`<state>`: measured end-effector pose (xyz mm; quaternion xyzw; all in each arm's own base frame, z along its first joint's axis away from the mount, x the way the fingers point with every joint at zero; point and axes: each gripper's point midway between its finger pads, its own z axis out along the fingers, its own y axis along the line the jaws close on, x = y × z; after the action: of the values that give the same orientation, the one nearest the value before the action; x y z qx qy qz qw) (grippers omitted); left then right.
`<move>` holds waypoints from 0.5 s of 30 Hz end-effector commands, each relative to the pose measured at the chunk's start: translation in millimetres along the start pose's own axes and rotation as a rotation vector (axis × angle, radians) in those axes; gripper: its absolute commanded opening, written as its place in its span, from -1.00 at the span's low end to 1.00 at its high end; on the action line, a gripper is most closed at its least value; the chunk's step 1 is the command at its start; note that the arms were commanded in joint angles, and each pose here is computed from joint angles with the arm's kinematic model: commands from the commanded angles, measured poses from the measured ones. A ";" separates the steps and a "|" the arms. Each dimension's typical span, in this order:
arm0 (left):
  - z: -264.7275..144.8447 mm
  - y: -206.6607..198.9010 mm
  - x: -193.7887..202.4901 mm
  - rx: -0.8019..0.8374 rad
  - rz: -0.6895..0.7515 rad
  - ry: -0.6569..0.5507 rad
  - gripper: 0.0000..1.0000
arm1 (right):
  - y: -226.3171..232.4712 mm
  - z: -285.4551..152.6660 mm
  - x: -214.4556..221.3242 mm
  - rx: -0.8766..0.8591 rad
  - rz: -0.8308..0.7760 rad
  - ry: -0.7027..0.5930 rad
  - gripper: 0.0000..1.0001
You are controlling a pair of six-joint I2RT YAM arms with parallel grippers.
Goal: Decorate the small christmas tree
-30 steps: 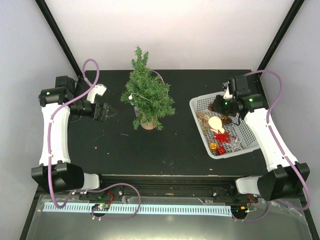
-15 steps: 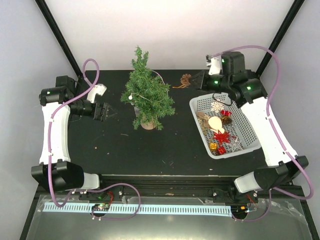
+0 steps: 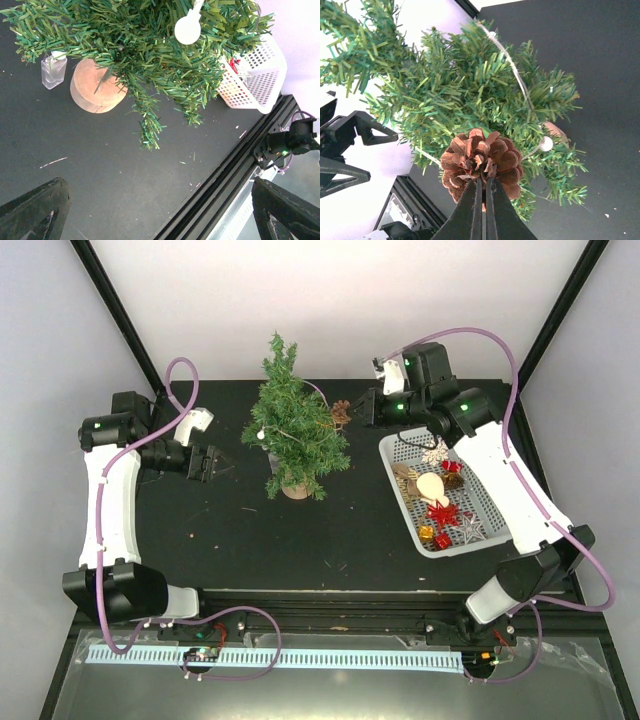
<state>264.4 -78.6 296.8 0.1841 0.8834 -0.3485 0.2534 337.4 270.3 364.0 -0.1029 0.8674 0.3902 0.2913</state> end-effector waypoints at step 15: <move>-2.2 -9.0 7.1 0.016 0.001 -0.018 0.98 | 15.4 30.9 17.5 -0.077 -0.003 0.046 -0.98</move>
<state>259.8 -80.2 292.4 0.1812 0.8835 -0.3540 0.2477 328.9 294.8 347.4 -0.1213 0.8663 0.4047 0.2665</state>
